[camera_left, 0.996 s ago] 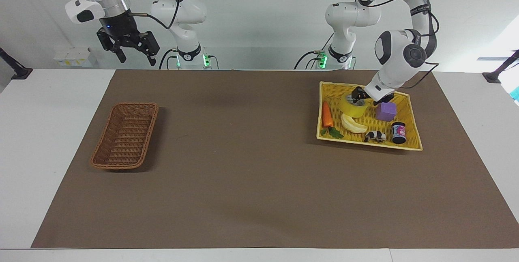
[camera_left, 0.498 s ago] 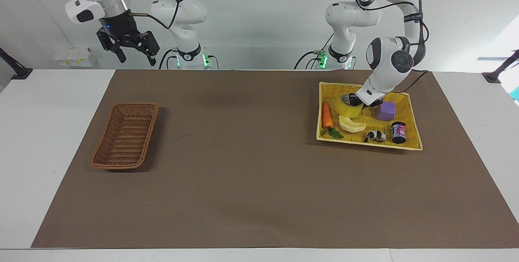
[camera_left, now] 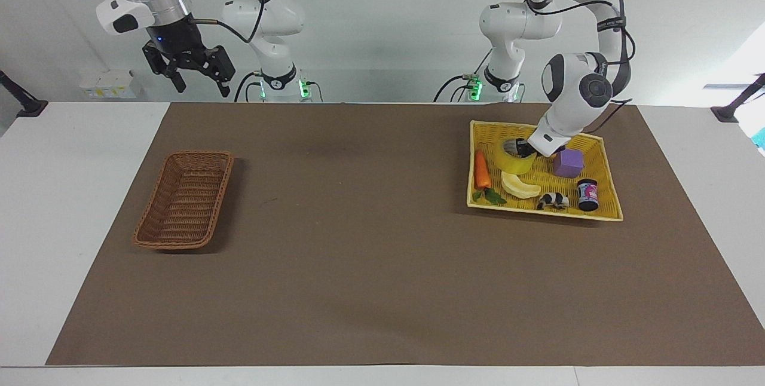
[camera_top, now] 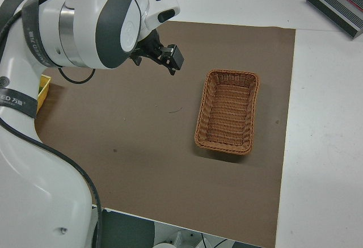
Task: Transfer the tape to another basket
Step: 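Reach the left gripper down into the yellow basket onto the tape roll, then grasp the clear tape roll with the left gripper and lift it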
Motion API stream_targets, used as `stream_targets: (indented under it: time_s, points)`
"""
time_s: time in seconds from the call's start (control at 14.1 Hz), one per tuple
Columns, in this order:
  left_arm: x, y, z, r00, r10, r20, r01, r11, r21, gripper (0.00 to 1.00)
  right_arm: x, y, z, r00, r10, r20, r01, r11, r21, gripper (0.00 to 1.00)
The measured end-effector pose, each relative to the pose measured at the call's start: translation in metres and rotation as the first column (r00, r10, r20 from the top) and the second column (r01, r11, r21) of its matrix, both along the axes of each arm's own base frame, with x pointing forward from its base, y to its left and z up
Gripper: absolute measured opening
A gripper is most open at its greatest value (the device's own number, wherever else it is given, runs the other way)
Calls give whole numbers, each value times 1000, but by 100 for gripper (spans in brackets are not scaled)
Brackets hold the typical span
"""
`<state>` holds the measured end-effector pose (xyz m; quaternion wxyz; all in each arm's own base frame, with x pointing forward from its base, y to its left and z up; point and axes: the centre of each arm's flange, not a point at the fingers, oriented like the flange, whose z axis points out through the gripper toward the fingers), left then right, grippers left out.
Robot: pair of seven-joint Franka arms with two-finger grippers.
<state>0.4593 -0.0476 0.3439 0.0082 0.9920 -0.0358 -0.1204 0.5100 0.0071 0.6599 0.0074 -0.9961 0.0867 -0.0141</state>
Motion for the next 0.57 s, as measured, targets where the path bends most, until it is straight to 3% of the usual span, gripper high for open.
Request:
stream_targets:
  time_s: [0.57]
  points:
    - [60, 9, 101, 999, 35, -29, -35, 999, -1, 24, 0, 0, 0, 1000, 0, 0, 0, 1000, 0, 100]
